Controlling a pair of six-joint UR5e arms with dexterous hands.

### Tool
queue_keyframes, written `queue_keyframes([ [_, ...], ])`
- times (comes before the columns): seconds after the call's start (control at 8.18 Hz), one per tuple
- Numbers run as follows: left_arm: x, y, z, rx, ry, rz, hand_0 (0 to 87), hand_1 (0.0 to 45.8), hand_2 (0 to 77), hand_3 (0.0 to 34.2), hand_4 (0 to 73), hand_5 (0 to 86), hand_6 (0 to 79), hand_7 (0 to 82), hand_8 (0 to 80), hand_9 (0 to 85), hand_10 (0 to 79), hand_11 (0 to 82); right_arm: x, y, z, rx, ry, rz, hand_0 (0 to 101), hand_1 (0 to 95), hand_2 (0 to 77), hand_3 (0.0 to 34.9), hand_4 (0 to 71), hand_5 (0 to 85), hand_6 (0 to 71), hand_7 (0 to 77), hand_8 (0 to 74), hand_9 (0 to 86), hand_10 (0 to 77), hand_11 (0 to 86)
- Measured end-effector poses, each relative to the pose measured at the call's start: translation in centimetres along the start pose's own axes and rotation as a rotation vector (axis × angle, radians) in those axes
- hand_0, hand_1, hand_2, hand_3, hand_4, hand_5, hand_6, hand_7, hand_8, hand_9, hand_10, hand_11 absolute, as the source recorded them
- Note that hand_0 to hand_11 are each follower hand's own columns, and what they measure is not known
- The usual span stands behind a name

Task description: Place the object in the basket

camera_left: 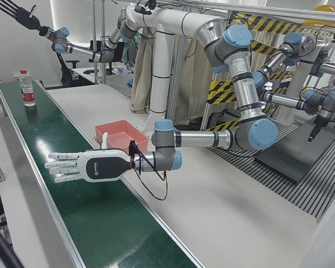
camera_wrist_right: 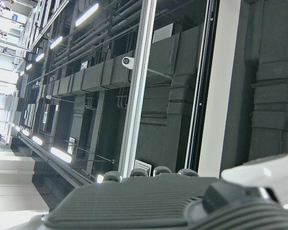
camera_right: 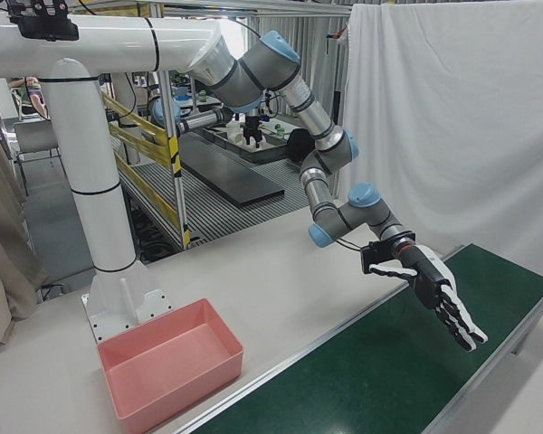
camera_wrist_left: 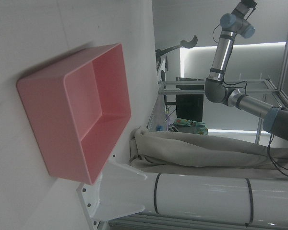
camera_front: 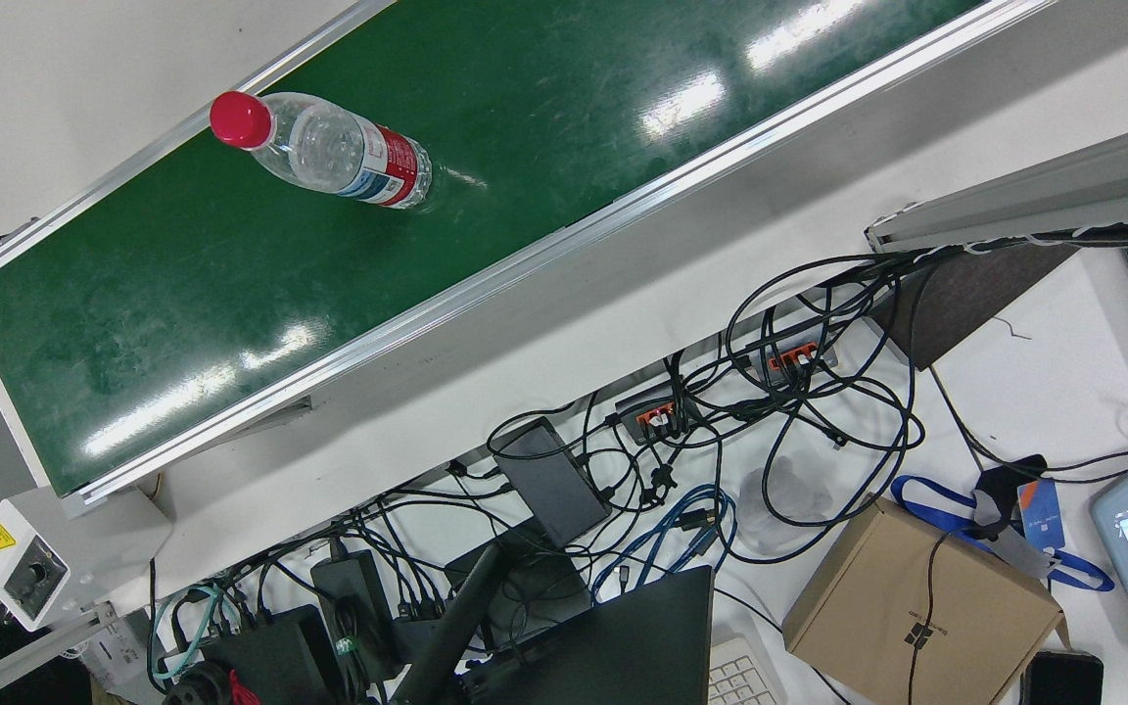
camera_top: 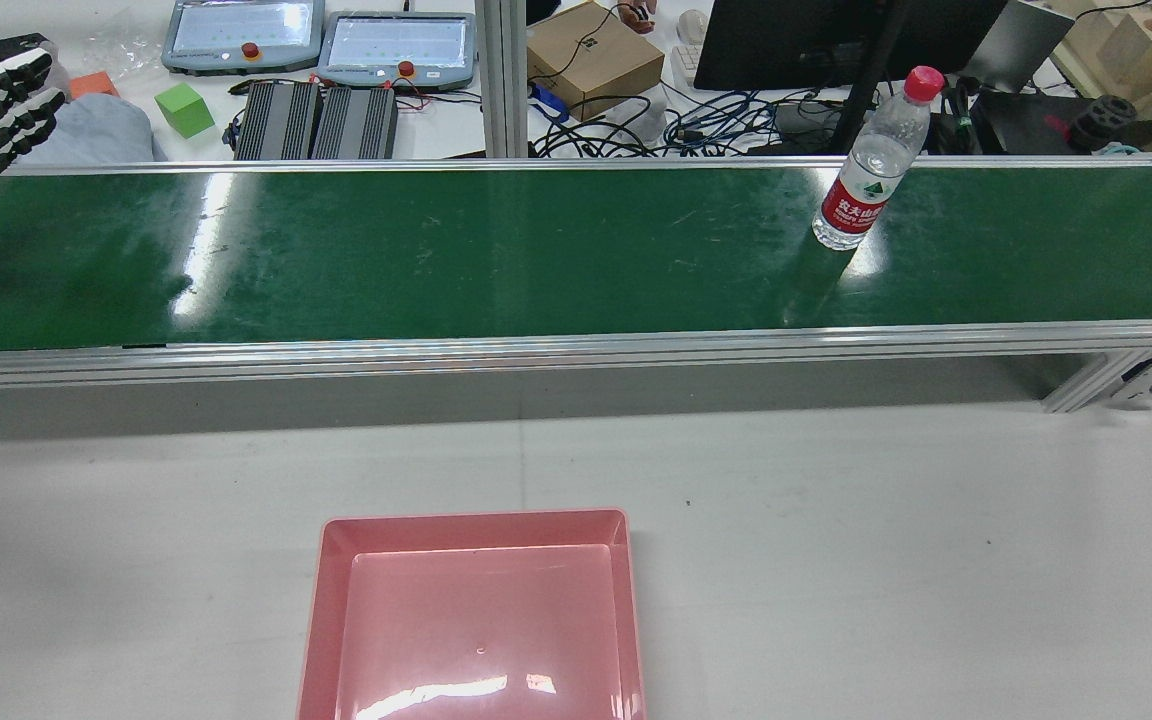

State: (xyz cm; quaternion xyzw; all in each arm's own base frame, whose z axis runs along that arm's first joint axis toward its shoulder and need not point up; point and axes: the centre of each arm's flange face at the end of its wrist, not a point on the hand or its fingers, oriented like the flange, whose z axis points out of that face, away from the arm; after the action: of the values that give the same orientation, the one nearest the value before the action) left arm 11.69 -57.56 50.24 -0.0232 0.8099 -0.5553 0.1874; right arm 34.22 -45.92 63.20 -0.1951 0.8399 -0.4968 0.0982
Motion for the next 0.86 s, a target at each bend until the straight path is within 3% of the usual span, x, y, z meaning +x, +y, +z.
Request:
queue_keyframes([
  [0.61, 0.01, 0.0, 0.0, 0.0, 0.0, 0.0, 49.7, 1.1, 0.5, 2.1, 1.1, 9.8, 0.0, 0.5, 2.2, 1.6, 1.1, 2.7, 0.07, 0.0, 0.02, 0.0, 0.001, 0.001, 0, 0.0, 1.1, 0.2, 0.5, 0.0, 0.0, 0.5, 0.0, 0.0, 0.5, 0.0],
  [0.86, 0.0, -0.01, -0.01, 0.0, 0.0, 0.0, 49.7, 1.1, 0.5, 3.5, 1.1, 9.8, 0.5, 0.5, 2.2, 2.7, 1.1, 2.7, 0.03, 0.01, 0.01, -0.001, 0.0, 0.0, 0, 0.0, 1.1, 0.1, 0.5, 0.0, 0.0, 0.5, 0.0, 0.0, 0.5, 0.0],
])
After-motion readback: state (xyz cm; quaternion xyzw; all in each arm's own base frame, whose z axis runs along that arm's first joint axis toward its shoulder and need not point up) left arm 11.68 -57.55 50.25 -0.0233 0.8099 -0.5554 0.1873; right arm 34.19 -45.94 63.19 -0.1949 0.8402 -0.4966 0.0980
